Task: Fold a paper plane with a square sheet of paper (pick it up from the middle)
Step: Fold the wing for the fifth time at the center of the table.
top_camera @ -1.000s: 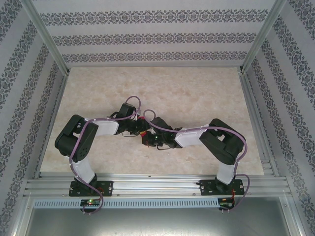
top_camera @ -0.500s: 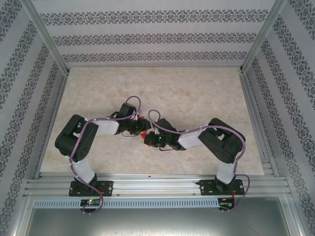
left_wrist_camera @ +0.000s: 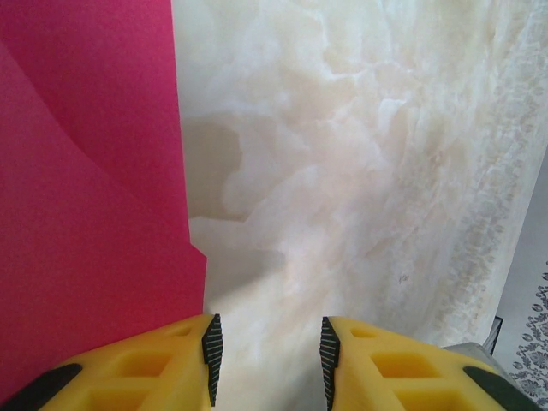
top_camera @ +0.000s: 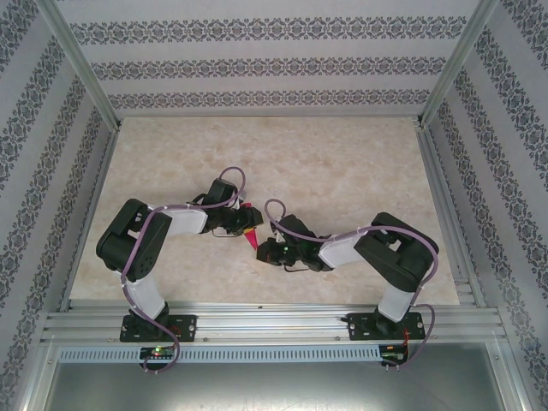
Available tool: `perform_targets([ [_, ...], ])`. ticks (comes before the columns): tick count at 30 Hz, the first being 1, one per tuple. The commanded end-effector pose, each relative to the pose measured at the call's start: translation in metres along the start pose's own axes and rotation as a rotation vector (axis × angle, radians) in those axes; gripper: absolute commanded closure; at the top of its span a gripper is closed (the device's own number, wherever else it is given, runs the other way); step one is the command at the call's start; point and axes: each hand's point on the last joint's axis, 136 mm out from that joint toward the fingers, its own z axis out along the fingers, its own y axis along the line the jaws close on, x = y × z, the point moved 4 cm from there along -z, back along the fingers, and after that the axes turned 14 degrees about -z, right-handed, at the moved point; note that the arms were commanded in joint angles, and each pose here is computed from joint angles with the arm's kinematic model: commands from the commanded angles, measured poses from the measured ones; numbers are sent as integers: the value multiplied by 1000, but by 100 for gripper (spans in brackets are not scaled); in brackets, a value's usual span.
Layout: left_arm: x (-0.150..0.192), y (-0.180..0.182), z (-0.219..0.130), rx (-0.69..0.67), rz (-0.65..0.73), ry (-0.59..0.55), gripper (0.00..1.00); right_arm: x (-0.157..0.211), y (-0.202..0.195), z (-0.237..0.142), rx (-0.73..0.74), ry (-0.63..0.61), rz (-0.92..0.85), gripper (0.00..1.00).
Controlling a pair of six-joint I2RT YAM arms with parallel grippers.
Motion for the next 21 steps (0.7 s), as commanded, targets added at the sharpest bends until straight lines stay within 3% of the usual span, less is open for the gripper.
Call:
perform_targets([
  [1, 5, 39, 9, -133, -51, 22, 60, 9, 2, -10, 9, 51, 30, 93],
  [5, 5, 39, 9, -130, -49, 26, 60, -20, 27, -13, -38, -12, 1, 93],
  [13, 6, 37, 10, -121, -48, 33, 60, -57, 25, 7, -16, -84, 42, 92],
  [21, 6, 36, 9, -120, -50, 34, 60, -38, -16, 22, 101, -23, 147, 92],
])
